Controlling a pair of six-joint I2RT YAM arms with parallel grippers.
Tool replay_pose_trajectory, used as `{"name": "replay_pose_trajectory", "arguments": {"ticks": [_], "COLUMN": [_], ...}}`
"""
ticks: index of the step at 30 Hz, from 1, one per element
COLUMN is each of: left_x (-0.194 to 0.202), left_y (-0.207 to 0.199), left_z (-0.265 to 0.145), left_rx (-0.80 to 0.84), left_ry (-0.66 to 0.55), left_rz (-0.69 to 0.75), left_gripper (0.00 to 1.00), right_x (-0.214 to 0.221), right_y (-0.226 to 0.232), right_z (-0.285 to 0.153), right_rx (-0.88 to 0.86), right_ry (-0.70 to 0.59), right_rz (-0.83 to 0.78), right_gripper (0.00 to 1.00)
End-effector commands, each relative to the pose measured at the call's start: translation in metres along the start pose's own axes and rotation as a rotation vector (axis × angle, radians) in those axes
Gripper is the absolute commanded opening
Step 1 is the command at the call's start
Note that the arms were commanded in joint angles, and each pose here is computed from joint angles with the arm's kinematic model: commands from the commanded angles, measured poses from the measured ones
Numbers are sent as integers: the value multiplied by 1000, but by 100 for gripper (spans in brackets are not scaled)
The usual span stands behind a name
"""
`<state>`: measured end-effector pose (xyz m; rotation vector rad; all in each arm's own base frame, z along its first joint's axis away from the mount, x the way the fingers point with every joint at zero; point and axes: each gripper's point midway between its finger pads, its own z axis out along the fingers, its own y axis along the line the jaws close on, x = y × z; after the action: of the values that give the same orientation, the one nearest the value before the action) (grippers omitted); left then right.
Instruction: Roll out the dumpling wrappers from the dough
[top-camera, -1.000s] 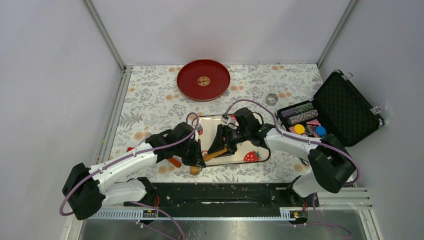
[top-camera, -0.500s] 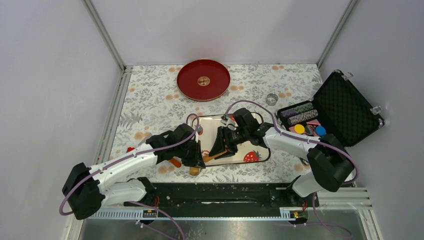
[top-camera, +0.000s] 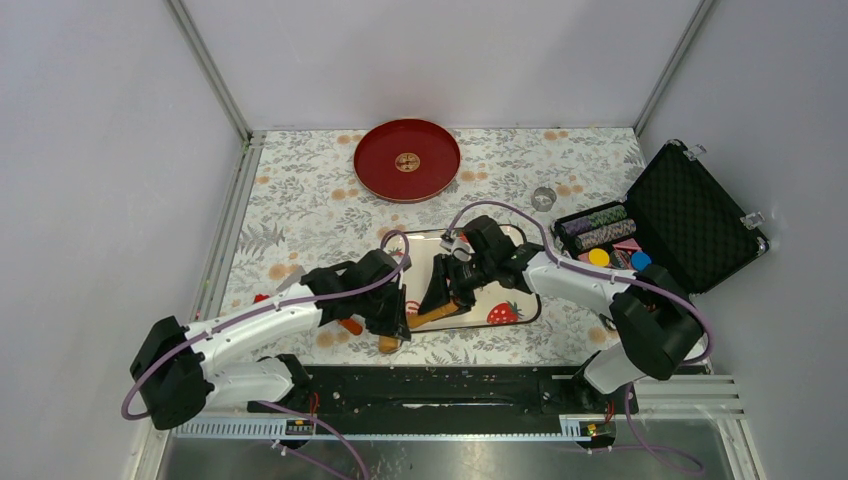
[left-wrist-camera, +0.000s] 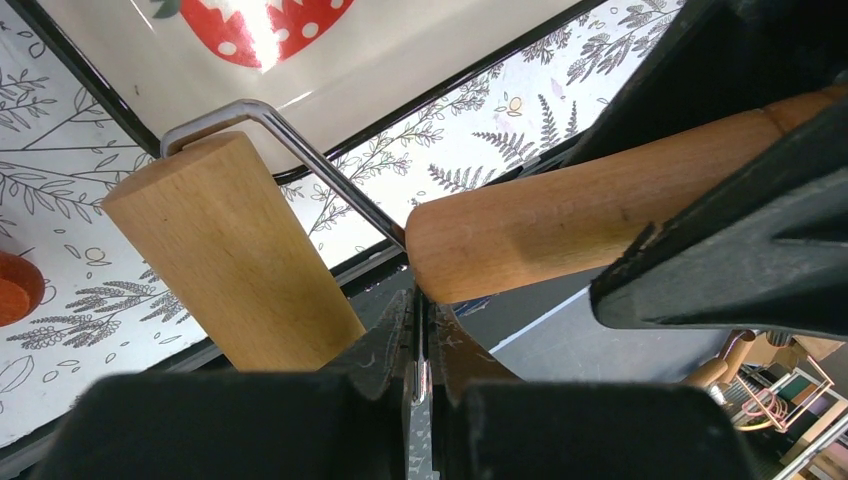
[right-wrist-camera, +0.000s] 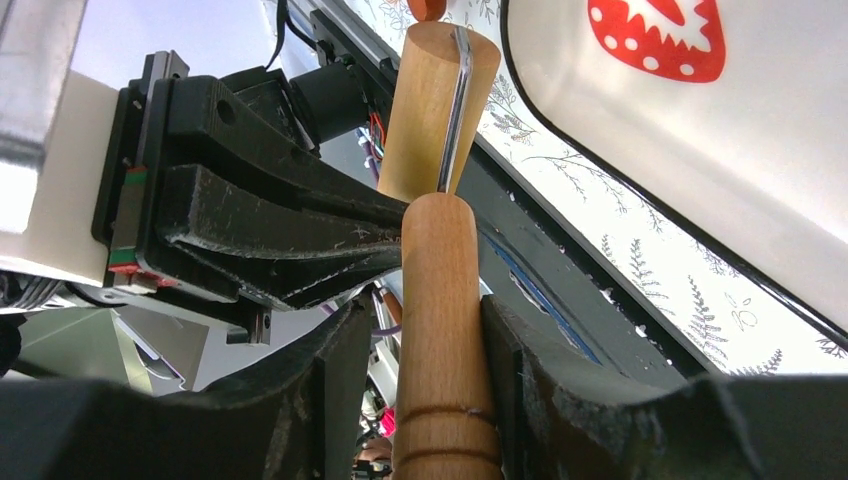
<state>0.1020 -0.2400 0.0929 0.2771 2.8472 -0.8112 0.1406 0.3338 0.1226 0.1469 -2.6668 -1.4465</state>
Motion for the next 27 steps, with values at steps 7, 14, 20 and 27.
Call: {"name": "replay_pose_trajectory", "arguments": {"ticks": [7,14,20,27], "left_x": [-22,-22,-19,-19], "left_y": [-24,-23,-23,-24], "left_z": [-7,-5,-3,-3], "left_rx": [43,35,32,30], "left_ry": [-69,-62,-56,-58], "left_rz": [44,41,43,46], "left_gripper": [0,0,0,0], "right_x": [3,5,-1,1], "right_y": [2,7,22,9], "right_z": [4,5,7,7], "right_rx": [22,-10,-94,-26], "right_ry": [43,51,23,32], "right_rz": [-12,-9,4,16], "right_gripper": [51,48,45,44]}}
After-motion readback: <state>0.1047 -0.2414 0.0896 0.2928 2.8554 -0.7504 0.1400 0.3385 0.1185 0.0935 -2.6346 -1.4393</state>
